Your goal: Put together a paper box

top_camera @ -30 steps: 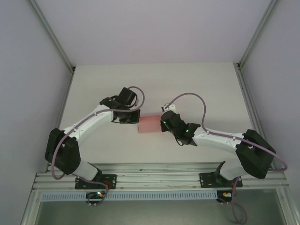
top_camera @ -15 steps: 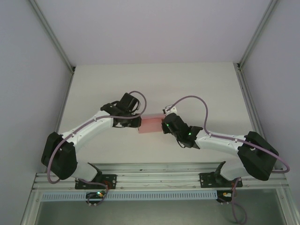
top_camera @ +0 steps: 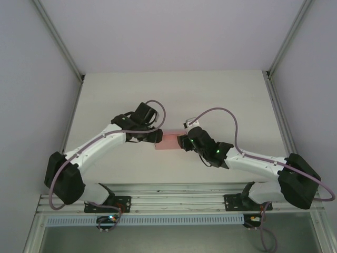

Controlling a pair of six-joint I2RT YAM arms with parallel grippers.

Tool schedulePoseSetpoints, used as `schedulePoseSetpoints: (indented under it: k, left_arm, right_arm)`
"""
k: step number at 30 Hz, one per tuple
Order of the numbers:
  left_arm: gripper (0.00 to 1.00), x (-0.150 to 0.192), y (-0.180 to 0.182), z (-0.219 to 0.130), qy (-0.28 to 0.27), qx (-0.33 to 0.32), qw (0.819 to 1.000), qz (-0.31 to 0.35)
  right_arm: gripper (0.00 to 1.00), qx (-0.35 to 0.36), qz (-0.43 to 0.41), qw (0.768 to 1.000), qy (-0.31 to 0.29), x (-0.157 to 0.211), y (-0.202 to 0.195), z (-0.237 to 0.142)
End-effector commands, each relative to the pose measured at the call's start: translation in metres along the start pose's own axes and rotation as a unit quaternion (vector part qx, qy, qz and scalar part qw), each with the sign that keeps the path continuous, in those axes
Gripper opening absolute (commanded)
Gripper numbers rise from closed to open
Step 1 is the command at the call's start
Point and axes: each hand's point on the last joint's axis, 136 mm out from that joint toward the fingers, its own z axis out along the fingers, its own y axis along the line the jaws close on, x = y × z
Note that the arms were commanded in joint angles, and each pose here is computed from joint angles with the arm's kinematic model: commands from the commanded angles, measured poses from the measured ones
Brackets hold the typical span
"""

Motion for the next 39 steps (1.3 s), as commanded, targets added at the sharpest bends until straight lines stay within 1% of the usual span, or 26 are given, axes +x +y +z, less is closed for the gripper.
schedulePoseSetpoints:
  k: [1, 2, 3, 5, 6, 8, 10, 13, 16, 19, 23, 25, 27, 30, 31, 34, 35, 36, 38, 39]
  left_arm:
    - [0.67, -0.01, 0.007, -0.024, -0.026, -0.026, 0.999, 0.003]
    - [0.69, -0.013, 0.007, -0.027, -0.034, -0.028, 0.999, 0.005]
    - [0.76, -0.017, 0.008, -0.03, -0.042, -0.029, 0.999, 0.005]
    - [1.0, -0.025, 0.01, -0.034, -0.056, -0.029, 0.998, -0.003]
    - [1.0, -0.029, 0.011, -0.034, -0.061, -0.029, 0.998, -0.004]
    - [1.0, -0.036, 0.019, -0.032, -0.068, -0.033, 0.997, -0.016]
    - [1.0, -0.04, 0.026, -0.026, -0.067, -0.033, 0.997, -0.032]
    - [1.0, -0.04, 0.034, -0.014, -0.056, -0.028, 0.997, -0.045]
    - [1.0, -0.034, 0.036, -0.003, -0.042, -0.02, 0.998, -0.047]
    - [1.0, -0.025, 0.041, 0.009, -0.027, -0.022, 0.998, -0.051]
    - [0.94, -0.009, 0.042, 0.024, -0.007, -0.009, 0.999, -0.053]
    - [0.87, -0.001, 0.042, 0.03, -0.001, -0.003, 0.998, -0.055]
    - [0.82, 0.007, 0.046, 0.036, 0.003, 0.001, 0.998, -0.062]
    - [0.75, 0.018, 0.051, 0.047, 0.012, 0.013, 0.997, -0.075]
    - [0.7, 0.022, 0.051, 0.05, 0.014, 0.019, 0.996, -0.081]
    - [0.56, 0.028, 0.048, 0.057, 0.014, 0.041, 0.995, -0.087]
    - [0.55, 0.03, 0.046, 0.058, 0.013, 0.05, 0.995, -0.085]
    - [0.53, 0.032, 0.044, 0.059, 0.011, 0.057, 0.995, -0.086]
    - [0.46, 0.035, 0.042, 0.06, 0.006, 0.067, 0.994, -0.086]
    - [0.38, 0.037, 0.042, 0.06, 0.002, 0.072, 0.993, -0.088]
  right_arm:
    - [0.66, 0.0, 0.004, 1.0, -0.007, -0.013, 0.001, -0.006]
    - [0.69, -0.001, 0.006, 1.0, -0.011, -0.018, 0.001, -0.007]
    - [0.71, -0.002, 0.008, 1.0, -0.015, -0.022, 0.0, -0.008]
    - [0.81, 0.001, 0.016, 1.0, -0.024, -0.034, -0.004, -0.009]
    - [0.84, 0.0, 0.018, 0.999, -0.028, -0.039, -0.005, -0.01]
    - [0.95, 0.003, 0.026, 0.999, -0.038, -0.047, -0.01, -0.01]
    - [1.0, 0.007, 0.032, 0.999, -0.039, -0.052, -0.016, -0.007]
    - [1.0, 0.023, 0.042, 0.999, -0.021, -0.049, -0.026, 0.001]
    - [1.0, 0.04, 0.057, 0.998, 0.004, -0.039, -0.037, 0.01]
    - [1.0, 0.041, 0.064, 0.997, 0.019, -0.026, -0.04, 0.018]
    - [1.0, 0.052, 0.072, 0.995, 0.043, -0.004, -0.047, 0.025]
    - [1.0, 0.058, 0.08, 0.994, 0.053, 0.006, -0.051, 0.026]
    - [1.0, 0.062, 0.089, 0.992, 0.061, 0.017, -0.055, 0.027]
    - [0.96, 0.061, 0.099, 0.99, 0.074, 0.033, -0.058, 0.028]
    - [0.94, 0.065, 0.1, 0.989, 0.085, 0.044, -0.06, 0.032]
    - [0.86, 0.056, 0.102, 0.989, 0.09, 0.056, -0.06, 0.033]
    - [0.82, 0.052, 0.102, 0.989, 0.091, 0.06, -0.059, 0.034]
    - [0.77, 0.05, 0.103, 0.989, 0.09, 0.064, -0.06, 0.034]
    - [0.61, 0.048, 0.115, 0.988, 0.087, 0.071, -0.061, 0.036]
    - [0.54, 0.045, 0.12, 0.988, 0.084, 0.075, -0.062, 0.036]
